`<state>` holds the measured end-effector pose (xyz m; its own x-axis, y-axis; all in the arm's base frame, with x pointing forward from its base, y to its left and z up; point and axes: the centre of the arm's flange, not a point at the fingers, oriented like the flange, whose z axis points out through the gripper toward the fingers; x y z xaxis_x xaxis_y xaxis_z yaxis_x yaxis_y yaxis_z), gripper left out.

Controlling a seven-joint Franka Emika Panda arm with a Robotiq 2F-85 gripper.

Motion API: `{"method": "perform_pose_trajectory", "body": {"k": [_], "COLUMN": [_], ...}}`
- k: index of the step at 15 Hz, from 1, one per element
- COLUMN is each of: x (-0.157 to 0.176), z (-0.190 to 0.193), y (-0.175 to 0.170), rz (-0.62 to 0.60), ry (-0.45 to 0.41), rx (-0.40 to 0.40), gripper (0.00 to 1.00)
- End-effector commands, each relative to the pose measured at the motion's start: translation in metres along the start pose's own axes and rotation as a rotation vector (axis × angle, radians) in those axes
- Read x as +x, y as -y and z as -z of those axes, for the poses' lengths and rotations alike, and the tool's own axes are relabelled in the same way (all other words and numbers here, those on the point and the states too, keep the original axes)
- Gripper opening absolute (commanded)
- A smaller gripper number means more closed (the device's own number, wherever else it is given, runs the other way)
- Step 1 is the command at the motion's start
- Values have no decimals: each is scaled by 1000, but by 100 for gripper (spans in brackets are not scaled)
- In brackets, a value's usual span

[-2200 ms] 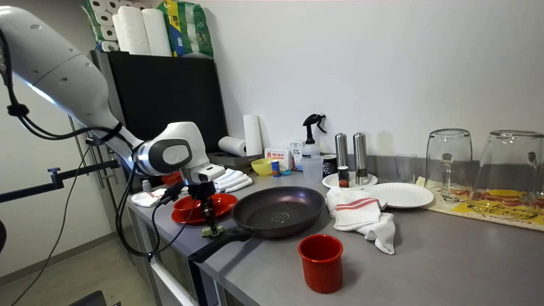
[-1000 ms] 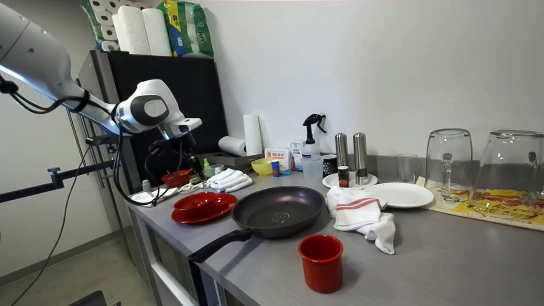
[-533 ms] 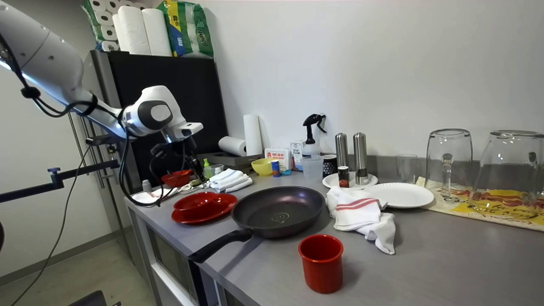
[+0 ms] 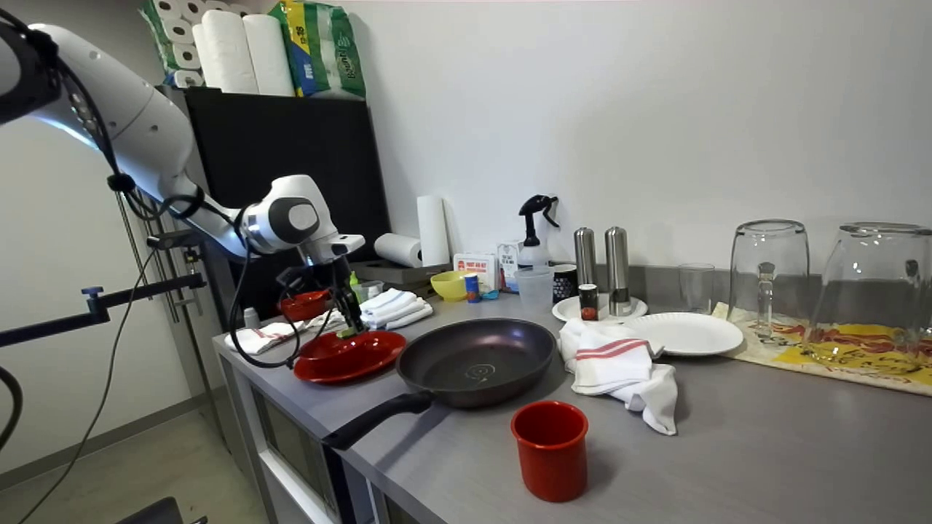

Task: Use the sponge to wipe the red bowl

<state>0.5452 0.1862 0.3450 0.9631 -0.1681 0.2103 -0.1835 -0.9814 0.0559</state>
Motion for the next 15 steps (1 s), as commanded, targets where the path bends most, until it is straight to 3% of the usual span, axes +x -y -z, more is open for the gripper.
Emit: {"method": "perform_pose_trajectory", "body": {"k": [1,15], "x": [14,0], "z": [-4,-11], "y": [27,40], "rz": [13,30], "ry": [10,57], "rx": [-18,-18], "gripper": [23,23]}}
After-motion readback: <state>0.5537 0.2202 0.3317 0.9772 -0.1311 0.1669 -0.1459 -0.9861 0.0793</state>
